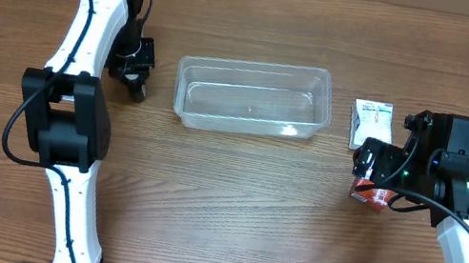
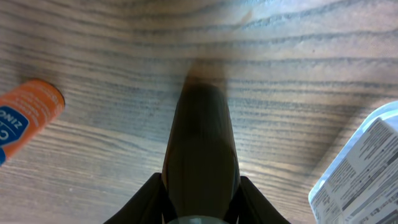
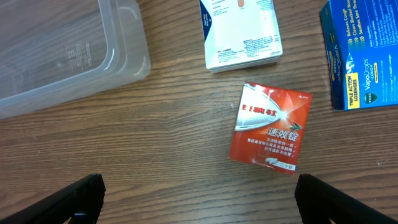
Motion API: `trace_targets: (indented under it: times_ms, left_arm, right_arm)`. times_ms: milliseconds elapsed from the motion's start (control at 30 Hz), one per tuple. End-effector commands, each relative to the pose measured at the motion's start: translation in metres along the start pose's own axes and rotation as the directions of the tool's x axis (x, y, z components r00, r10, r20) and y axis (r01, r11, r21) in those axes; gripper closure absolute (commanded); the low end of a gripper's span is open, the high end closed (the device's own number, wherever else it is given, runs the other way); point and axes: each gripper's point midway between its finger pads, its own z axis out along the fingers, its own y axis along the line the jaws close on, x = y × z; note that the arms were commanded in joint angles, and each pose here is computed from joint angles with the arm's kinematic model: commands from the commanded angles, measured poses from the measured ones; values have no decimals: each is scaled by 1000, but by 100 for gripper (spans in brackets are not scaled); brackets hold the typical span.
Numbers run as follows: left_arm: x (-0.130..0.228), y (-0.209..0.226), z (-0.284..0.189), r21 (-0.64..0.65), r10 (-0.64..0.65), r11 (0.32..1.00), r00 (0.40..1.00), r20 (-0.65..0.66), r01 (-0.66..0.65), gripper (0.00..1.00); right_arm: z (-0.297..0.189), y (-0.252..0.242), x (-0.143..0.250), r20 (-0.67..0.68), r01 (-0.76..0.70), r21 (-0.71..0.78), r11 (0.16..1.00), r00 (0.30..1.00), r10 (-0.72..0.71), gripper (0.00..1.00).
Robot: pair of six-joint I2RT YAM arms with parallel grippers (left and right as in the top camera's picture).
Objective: Pack container
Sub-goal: 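Carry the dark bottle into the clear container and release it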
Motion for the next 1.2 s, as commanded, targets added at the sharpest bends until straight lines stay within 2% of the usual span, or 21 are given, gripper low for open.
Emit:
trace_targets:
  times_ms: [0, 167, 267, 367, 433, 567, 933, 1167]
  left_arm:
    - [1, -9, -25, 55, -1, 999, 999, 35, -1, 82]
    - [15, -40, -108, 121, 52, 989, 971, 233, -82, 83]
    - [37, -73, -155, 140, 124, 973, 923, 364, -185, 83]
    - [53, -100, -170, 125, 189, 957, 890, 416, -262, 83]
    - [62, -120, -164, 109, 240, 945, 881, 409, -308, 83]
    - [58, -131, -136, 47, 265, 953, 895, 360, -301, 83]
    - [27, -133, -37, -19, 268, 963, 947, 176, -269, 82]
    - [17, -130, -21, -22, 253, 967, 954, 160, -253, 77]
  right_arm:
    - [-8, 4, -10, 36, 6, -14, 1000, 999, -5, 0]
    - [-8, 4, -10, 36, 6, -14, 1000, 999, -5, 0]
    - [-8, 4, -10, 35, 6, -14, 1000, 999, -5, 0]
    - [-8, 4, -10, 37, 6, -14, 1000, 999, -6, 0]
    - [-8, 4, -10, 36, 6, -15, 1000, 999, -5, 0]
    - [-8, 4, -10, 36, 6, -15, 1000, 999, -5, 0]
    - [-8, 4, -9, 32, 5, -14, 1000, 999, -5, 0]
    - [-8, 4, -9, 32, 5, -14, 1000, 999, -5, 0]
